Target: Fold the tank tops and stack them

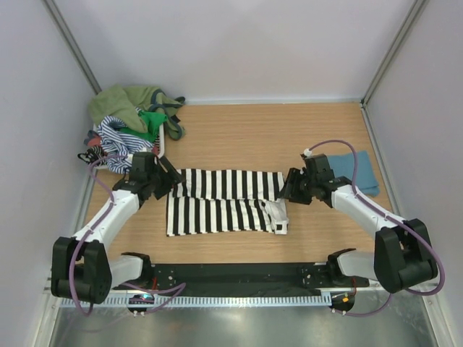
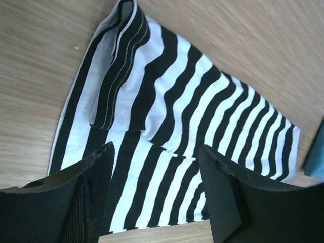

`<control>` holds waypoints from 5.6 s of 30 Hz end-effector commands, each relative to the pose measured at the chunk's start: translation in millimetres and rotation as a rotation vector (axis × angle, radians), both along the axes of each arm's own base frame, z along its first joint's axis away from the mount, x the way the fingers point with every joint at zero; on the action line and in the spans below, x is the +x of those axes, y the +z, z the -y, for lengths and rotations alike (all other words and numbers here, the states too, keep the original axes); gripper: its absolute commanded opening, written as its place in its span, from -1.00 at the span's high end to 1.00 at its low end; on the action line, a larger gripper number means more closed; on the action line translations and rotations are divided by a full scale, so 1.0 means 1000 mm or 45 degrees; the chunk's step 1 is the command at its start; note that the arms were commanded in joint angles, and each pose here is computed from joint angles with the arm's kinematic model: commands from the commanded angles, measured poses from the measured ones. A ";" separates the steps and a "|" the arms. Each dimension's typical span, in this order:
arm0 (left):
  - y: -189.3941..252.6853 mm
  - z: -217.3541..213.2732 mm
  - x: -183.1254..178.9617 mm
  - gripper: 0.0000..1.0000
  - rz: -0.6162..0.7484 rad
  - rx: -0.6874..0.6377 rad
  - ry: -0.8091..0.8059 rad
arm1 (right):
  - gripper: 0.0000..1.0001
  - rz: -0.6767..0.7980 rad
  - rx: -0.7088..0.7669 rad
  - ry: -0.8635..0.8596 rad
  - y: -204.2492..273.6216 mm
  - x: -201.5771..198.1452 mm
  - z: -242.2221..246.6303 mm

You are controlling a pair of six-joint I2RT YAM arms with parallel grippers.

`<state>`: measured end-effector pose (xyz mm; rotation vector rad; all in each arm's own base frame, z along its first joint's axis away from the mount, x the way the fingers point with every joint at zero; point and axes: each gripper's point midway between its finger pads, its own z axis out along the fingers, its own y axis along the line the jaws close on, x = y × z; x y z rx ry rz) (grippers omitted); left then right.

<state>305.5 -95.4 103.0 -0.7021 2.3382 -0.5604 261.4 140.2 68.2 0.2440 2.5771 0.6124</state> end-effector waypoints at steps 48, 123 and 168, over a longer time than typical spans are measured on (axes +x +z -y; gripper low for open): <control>-0.072 -0.016 0.105 0.33 -0.194 0.266 -0.015 | 0.41 0.007 0.069 0.047 -0.042 0.144 -0.021; 0.067 0.009 0.125 -0.22 0.153 0.075 -0.021 | -0.38 0.276 -0.007 -0.119 0.121 0.182 0.017; -0.082 0.044 0.078 0.44 -0.155 0.041 -0.190 | 0.41 -0.011 -0.674 -0.313 -0.021 0.045 0.083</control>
